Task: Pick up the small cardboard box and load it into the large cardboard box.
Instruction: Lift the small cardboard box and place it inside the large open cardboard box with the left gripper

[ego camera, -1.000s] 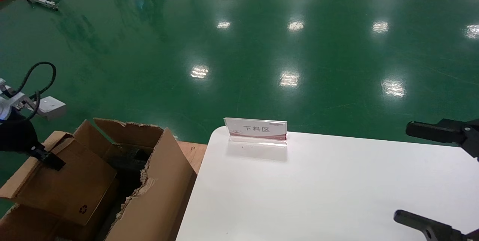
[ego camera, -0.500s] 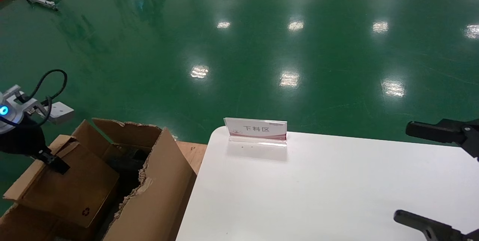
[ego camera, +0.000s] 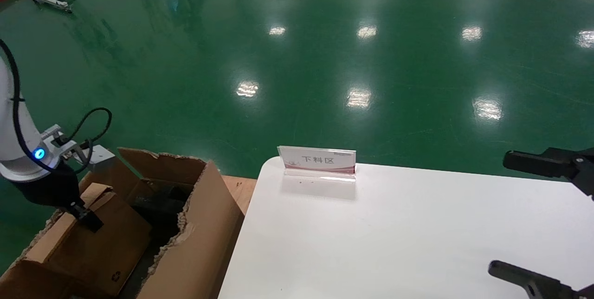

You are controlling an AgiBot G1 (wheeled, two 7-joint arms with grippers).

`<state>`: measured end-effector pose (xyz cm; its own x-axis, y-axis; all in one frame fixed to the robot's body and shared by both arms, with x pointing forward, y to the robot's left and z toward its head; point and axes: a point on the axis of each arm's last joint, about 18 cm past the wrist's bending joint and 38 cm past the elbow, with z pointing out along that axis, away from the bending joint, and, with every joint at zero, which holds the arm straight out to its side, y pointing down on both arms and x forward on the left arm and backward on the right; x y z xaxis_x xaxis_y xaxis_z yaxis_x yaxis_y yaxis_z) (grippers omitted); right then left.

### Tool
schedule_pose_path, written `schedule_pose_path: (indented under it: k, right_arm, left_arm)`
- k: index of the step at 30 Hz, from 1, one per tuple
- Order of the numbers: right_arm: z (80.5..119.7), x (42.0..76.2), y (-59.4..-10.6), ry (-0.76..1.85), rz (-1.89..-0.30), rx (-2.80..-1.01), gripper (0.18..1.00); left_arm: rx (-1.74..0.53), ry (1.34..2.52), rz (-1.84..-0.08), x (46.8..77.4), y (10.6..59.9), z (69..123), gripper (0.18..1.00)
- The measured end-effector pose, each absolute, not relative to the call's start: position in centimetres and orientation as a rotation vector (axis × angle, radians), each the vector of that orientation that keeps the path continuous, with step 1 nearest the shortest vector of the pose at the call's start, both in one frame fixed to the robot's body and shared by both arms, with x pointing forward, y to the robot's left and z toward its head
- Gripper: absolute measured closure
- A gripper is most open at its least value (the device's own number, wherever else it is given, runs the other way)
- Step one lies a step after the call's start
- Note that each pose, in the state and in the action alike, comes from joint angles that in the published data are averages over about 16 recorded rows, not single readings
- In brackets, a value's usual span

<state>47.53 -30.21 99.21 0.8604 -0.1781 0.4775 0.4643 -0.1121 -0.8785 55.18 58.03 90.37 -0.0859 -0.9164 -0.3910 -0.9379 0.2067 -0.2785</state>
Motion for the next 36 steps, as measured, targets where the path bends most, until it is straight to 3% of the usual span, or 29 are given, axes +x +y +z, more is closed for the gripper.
schedule_pose_path:
  k: [31, 36]
  right_arm:
    - [99.2, 47.5, -30.2, -0.230, -0.552, -1.595, 0.184]
    - [99.2, 47.5, -30.2, -0.229, -0.552, -1.595, 0.184]
  left_arm:
    - [-1.707, 2.040, 0.134, 56.2, 57.7, 87.5, 0.955]
    - [-1.707, 2.040, 0.134, 56.2, 57.7, 87.4, 0.916]
